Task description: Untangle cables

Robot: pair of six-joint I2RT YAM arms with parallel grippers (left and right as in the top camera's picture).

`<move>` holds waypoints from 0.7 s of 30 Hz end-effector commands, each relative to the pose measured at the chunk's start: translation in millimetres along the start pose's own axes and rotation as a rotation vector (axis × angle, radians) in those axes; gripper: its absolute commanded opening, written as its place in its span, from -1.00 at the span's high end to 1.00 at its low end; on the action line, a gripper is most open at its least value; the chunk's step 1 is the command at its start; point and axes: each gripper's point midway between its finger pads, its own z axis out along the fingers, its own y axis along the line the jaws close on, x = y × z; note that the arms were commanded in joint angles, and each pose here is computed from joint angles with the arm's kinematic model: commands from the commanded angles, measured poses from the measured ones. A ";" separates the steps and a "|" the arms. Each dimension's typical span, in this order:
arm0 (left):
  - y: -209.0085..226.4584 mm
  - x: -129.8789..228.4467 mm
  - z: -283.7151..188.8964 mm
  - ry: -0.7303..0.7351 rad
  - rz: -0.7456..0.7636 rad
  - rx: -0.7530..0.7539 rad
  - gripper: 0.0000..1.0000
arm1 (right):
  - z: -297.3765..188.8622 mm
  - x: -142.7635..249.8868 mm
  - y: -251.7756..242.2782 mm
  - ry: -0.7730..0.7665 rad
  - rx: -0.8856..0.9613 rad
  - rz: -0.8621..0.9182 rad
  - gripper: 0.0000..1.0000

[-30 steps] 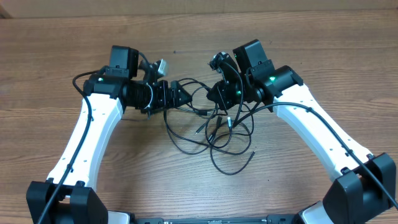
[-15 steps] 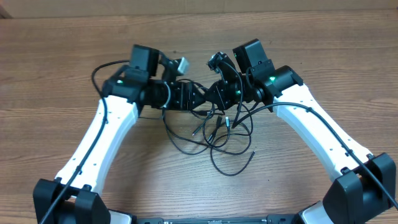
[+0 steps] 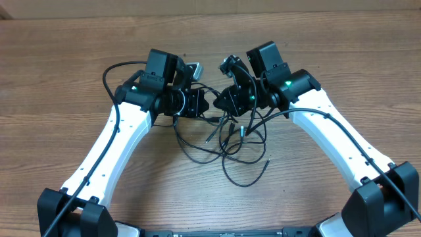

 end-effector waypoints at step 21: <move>-7.3 -13.7 -9.7 -0.062 -0.030 0.006 0.92 | -4.0 20.5 -13.9 0.073 0.091 0.040 0.08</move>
